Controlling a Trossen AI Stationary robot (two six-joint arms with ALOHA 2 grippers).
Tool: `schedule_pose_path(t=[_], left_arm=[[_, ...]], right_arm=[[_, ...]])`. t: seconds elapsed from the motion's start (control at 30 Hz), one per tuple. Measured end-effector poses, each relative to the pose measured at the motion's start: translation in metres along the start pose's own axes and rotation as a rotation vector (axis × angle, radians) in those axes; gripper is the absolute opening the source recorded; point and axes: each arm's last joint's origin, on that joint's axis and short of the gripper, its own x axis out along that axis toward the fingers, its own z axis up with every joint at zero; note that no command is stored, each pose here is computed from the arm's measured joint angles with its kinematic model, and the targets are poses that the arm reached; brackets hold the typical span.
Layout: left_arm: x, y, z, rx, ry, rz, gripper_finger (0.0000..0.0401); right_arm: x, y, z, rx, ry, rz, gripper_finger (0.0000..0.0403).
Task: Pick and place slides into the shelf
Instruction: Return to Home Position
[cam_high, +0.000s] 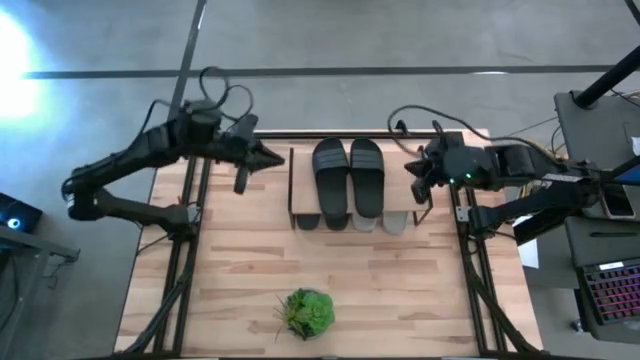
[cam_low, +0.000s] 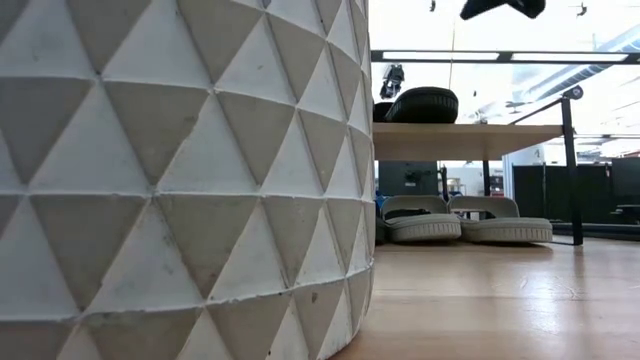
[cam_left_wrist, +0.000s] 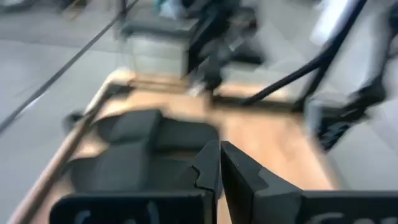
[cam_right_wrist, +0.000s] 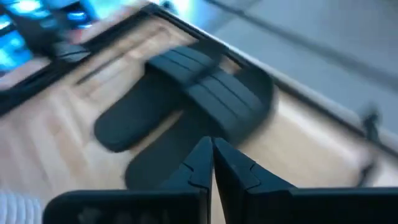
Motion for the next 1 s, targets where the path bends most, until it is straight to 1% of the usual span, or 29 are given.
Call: schedule_pose_path(t=[0.03, 0.07, 0.1, 0.13, 0.2, 0.23, 0.27, 0.3, 0.33, 0.37, 0.43, 0.5, 0.53, 0.57, 0.6, 0.67, 0.73, 0.8, 0.87, 0.9, 1.0], left_arm=[[0.000, -0.002, -0.004, -0.012, -0.042, -0.031, 0.0002], [0.001, -0.001, -0.011, -0.031, -0.065, -0.026, 0.0002], [0.003, 0.000, -0.019, -0.064, -0.072, 0.005, 0.0002], [0.004, 0.002, -0.028, -0.102, -0.068, 0.053, 0.0002], [0.004, 0.005, -0.045, -0.180, -0.046, 0.145, 0.0002], [0.003, 0.005, -0.051, -0.219, -0.044, 0.165, 0.0002], [0.001, 0.004, -0.055, -0.284, -0.049, 0.161, 0.0002], [0.000, 0.002, -0.060, -0.383, -0.051, 0.138, 0.0002], [-0.001, 0.000, -0.066, -0.438, -0.052, 0.101, 0.0002], [0.001, -0.001, -0.069, -0.453, -0.060, 0.049, 0.0002], [0.007, -0.007, -0.070, -0.394, -0.129, -0.122, 0.0002], [0.009, -0.013, -0.069, -0.301, -0.243, -0.310, 0.0002], [0.009, -0.015, -0.068, -0.270, -0.317, -0.366, 0.0002], [0.010, -0.016, -0.069, -0.259, -0.379, -0.397, 0.0002], [0.012, -0.016, -0.074, -0.261, -0.419, -0.412, 0.0002], [0.018, -0.014, -0.091, -0.282, -0.454, -0.417, 0.0002], [0.024, -0.013, -0.110, -0.326, -0.468, -0.414, 0.0002], [0.027, -0.012, -0.125, -0.336, -0.490, -0.419, 0.0002], [0.023, -0.013, -0.133, -0.317, -0.550, -0.418, 0.0002], [0.021, -0.013, -0.137, -0.314, -0.555, -0.417, 0.0002], [0.017, -0.014, -0.151, -0.290, -0.553, -0.397, 0.0002]], right_arm=[[-0.001, 0.001, 0.000, -0.065, -0.029, 0.017, 0.0009], [-0.004, -0.001, -0.001, -0.103, -0.052, -0.004, 0.0009], [-0.006, -0.003, -0.001, -0.090, -0.077, -0.038, 0.0009], [-0.009, -0.005, -0.001, -0.045, -0.096, -0.059, 0.0009], [-0.019, -0.010, 0.000, 0.104, -0.102, -0.032, 0.0009], [-0.023, -0.012, -0.001, 0.170, -0.095, -0.011, 0.0008], [-0.026, -0.015, -0.003, 0.203, -0.082, 0.005, 0.0009], [-0.028, -0.015, -0.005, 0.210, -0.069, 0.026, 0.0008], [-0.030, -0.014, -0.006, 0.199, -0.054, 0.059, 0.0009], [-0.032, -0.014, -0.008, 0.168, -0.040, 0.083, 0.0008], [-0.033, -0.013, -0.010, 0.052, -0.027, 0.109, 0.0009], [-0.034, -0.011, -0.014, -0.061, 0.003, 0.147, 0.0008], [-0.035, -0.012, -0.017, -0.090, 0.027, 0.171, 0.0009], [-0.034, -0.012, -0.022, -0.106, 0.043, 0.180, 0.0009], [-0.032, -0.014, -0.028, -0.114, 0.057, 0.183, 0.0009], [-0.030, -0.022, -0.044, -0.095, 0.082, 0.200, 0.0009], [-0.031, -0.031, -0.060, -0.052, 0.056, 0.260, 0.0009], [-0.035, -0.042, -0.074, -0.013, 0.017, 0.385, 0.0009], [-0.040, -0.053, -0.086, 0.017, -0.039, 0.533, 0.0009], [-0.043, -0.059, -0.090, 0.030, -0.082, 0.592, 0.0009], [-0.047, -0.078, -0.103, 0.050, -0.208, 0.703, 0.0008]])
